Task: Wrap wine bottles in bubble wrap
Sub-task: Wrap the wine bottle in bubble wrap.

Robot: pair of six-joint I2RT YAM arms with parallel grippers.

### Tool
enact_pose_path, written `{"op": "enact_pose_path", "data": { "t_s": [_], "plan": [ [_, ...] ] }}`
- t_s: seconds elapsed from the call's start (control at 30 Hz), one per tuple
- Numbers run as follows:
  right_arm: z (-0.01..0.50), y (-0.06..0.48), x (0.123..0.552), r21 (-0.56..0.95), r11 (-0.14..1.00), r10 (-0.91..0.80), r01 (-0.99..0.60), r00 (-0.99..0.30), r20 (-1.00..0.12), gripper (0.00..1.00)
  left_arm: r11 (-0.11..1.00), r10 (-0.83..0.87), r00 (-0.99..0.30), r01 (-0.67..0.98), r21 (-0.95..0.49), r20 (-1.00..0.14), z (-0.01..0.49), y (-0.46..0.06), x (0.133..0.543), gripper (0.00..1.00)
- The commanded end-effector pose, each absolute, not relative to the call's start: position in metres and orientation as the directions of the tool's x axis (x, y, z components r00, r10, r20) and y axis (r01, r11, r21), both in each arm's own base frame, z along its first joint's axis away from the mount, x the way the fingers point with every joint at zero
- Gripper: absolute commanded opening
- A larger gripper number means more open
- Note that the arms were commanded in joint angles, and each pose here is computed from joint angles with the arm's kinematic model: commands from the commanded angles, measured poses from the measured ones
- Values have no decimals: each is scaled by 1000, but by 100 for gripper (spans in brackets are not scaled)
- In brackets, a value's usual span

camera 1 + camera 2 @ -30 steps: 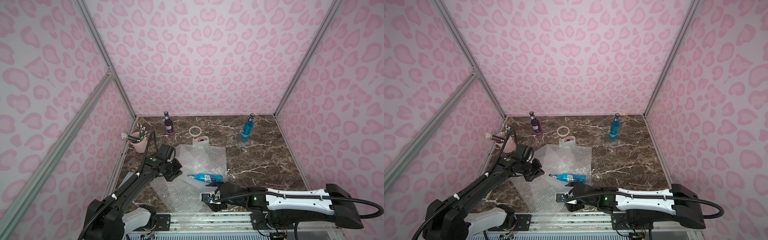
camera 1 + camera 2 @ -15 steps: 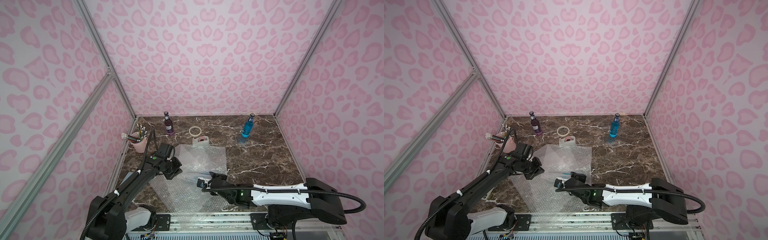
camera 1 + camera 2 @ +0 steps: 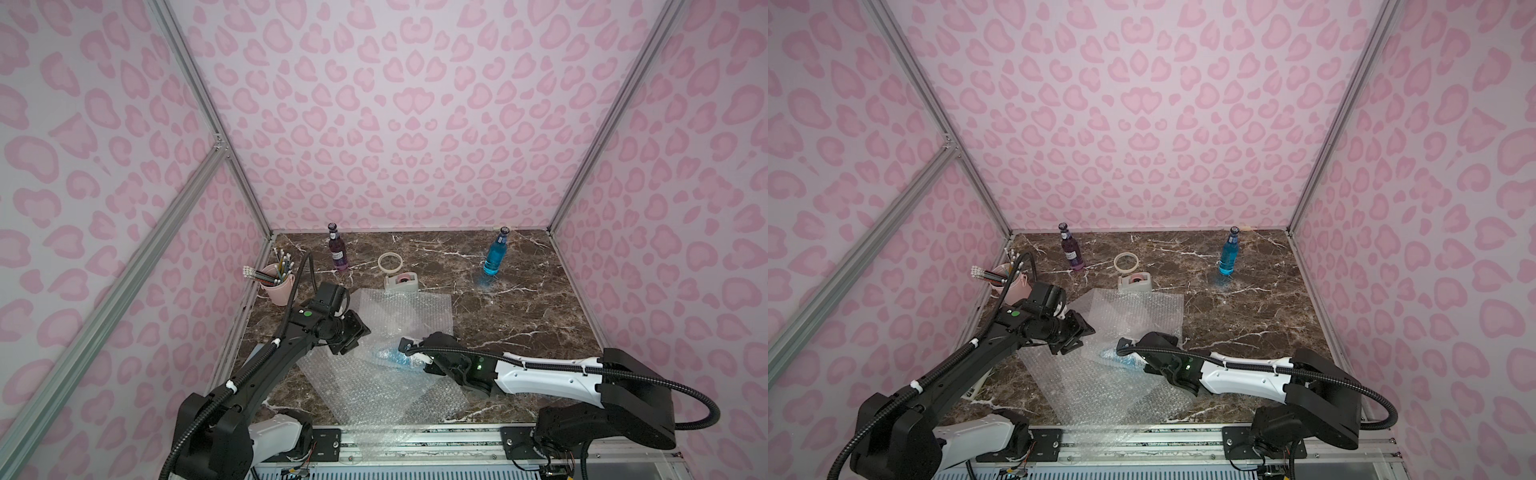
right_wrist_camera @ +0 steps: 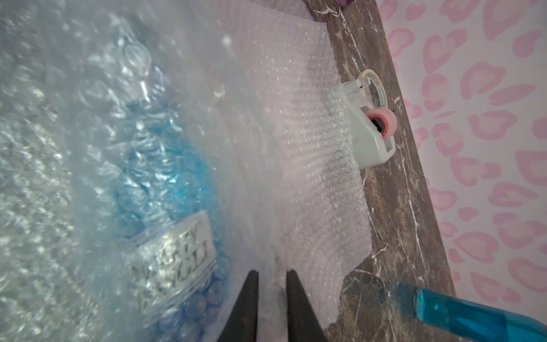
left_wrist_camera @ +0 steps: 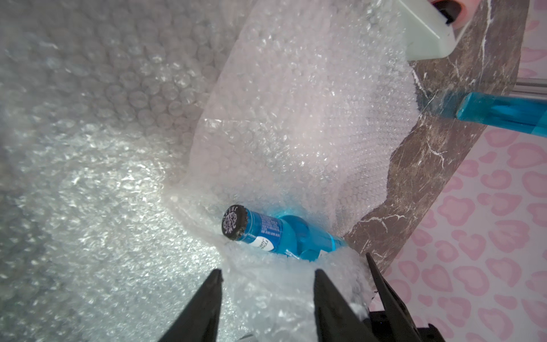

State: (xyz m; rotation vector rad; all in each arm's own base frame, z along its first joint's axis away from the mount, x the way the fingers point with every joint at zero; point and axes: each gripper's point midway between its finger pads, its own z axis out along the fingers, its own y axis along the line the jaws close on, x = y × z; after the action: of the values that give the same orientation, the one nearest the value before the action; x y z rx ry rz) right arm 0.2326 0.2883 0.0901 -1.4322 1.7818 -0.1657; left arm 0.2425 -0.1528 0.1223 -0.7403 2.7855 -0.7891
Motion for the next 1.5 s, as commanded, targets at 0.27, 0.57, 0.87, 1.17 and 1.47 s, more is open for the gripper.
{"op": "enact_pose_path", "data": {
  "t_s": [0.27,0.57,0.87,1.17,1.47],
  "plan": [
    [74,291,240,-400,319,-831,-859,-51,-554,24,942,169,-874,279,-186,-454,168,-131,243,77],
    [63,286,242,-252,321,-804,-913,-122,-582,28,418,587,-453,879,-228,-671,186,-197,172,72],
    [65,283,247,-173,355,-747,-919,-167,-644,33,191,734,-244,970,-152,-634,142,-227,169,78],
    [66,276,251,-96,386,-690,-918,-218,-690,38,66,781,-119,992,-109,-613,99,-257,182,80],
    [86,260,262,-76,462,-623,-884,-262,-737,51,52,813,-121,989,-135,-570,81,-274,198,78]
  ]
}}
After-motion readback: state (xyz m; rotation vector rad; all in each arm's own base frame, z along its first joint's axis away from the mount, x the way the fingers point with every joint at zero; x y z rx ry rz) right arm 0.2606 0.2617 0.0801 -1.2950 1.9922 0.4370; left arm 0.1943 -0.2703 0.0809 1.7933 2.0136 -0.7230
